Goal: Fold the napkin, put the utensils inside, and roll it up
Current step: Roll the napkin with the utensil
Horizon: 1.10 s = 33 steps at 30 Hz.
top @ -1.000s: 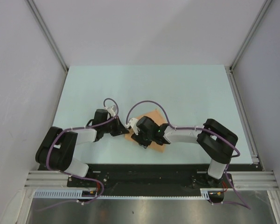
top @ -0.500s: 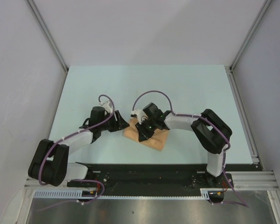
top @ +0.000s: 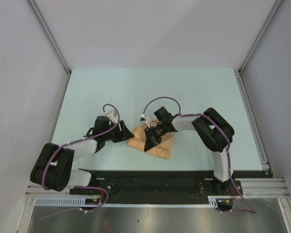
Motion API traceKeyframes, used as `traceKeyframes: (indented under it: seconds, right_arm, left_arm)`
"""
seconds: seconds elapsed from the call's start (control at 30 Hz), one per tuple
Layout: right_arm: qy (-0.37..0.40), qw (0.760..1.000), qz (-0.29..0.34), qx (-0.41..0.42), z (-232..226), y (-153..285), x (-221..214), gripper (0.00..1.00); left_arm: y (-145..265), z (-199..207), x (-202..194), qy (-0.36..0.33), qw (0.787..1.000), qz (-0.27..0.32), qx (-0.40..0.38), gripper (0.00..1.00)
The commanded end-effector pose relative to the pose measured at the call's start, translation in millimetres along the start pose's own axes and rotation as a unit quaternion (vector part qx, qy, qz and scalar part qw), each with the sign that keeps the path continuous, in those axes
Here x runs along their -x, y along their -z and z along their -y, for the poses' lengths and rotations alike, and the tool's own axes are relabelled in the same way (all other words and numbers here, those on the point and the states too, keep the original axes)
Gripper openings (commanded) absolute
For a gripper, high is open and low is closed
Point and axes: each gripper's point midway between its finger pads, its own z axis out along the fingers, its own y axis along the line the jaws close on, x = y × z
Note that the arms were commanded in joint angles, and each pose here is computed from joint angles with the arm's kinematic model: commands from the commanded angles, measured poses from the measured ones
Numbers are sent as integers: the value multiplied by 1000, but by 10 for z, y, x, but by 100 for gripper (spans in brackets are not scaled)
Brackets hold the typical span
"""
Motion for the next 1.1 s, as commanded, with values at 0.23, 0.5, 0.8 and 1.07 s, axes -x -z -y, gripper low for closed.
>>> traceKeyframes:
  seconds: [0.23, 0.5, 0.8, 1.07]
  right_arm:
    - [-107, 993, -49, -7, 334, -62, -518, 20]
    - [-109, 993, -46, -7, 352, -59, -497, 21]
    - [-57, 996, -12, -62, 169, 241, 4, 59]
    - [66, 964, 53, -251, 41, 521, 445, 64]
  left_arm:
    - [-52, 170, -93, 9, 998, -7, -70, 53]
    - [-90, 139, -211, 21, 997, -22, -75, 23]
    - [-101, 180, -140, 6, 997, -28, -75, 0]
    - [-142, 148, -139, 19, 997, -50, -56, 0]
